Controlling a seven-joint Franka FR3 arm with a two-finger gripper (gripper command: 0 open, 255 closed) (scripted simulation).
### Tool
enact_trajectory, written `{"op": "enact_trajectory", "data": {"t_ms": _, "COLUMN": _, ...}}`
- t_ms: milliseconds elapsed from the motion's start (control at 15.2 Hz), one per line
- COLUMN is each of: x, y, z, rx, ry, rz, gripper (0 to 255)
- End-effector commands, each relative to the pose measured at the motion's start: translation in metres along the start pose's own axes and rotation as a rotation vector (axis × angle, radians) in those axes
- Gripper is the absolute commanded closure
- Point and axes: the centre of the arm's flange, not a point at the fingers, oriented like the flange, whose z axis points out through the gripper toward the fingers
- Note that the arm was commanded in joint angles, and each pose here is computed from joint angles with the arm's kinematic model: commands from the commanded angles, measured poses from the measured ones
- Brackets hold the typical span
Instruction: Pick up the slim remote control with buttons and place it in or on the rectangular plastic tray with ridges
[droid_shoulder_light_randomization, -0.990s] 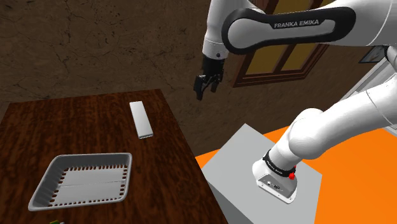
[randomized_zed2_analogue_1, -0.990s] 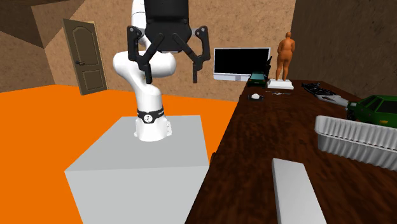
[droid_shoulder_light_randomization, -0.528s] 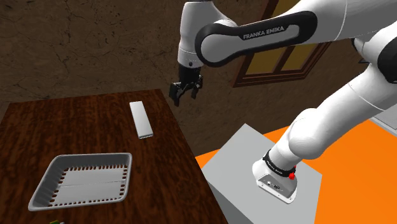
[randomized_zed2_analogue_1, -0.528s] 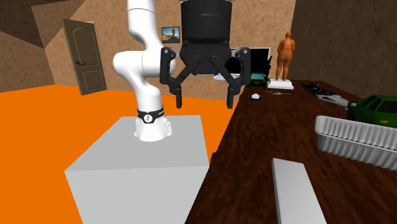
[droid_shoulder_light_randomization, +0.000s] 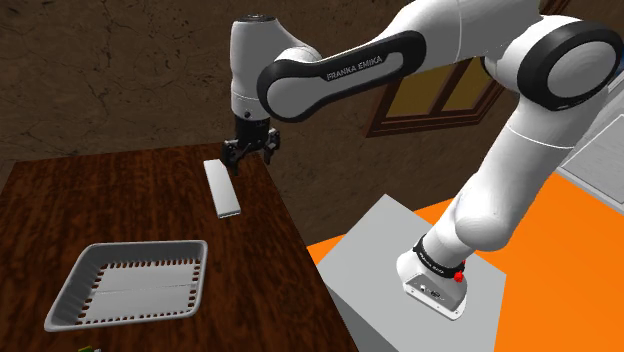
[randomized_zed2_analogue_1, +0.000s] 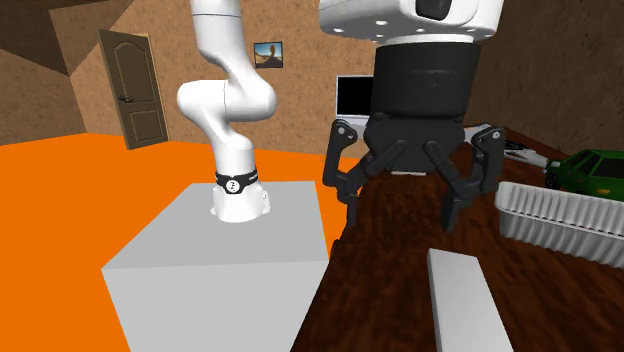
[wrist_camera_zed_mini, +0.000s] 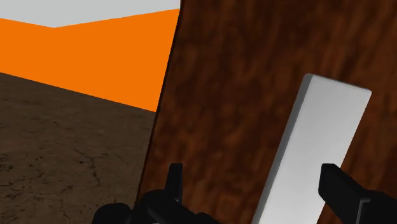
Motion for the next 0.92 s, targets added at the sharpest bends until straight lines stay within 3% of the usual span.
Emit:
{"op": "enact_trajectory", "data": {"t_ms": 0, "x": 0.014, "y": -0.020, "z": 0.008, "rx": -0.002, "ry": 0.010, "rz": 0.022, "gripper": 0}}
{"op": "enact_trajectory", "data": {"t_ms": 330, "x": 0.048, "y": -0.063, "z": 0.030, "rx": -0.005, "ry": 0.029, "rz": 0.067, "gripper": 0}}
{"op": "enact_trajectory", "data": {"t_ms": 858, "x": 0.049, "y": -0.062, "z": 0.070, "rx": -0.005, "ry": 0.029, "rz": 0.067, "gripper": 0}}
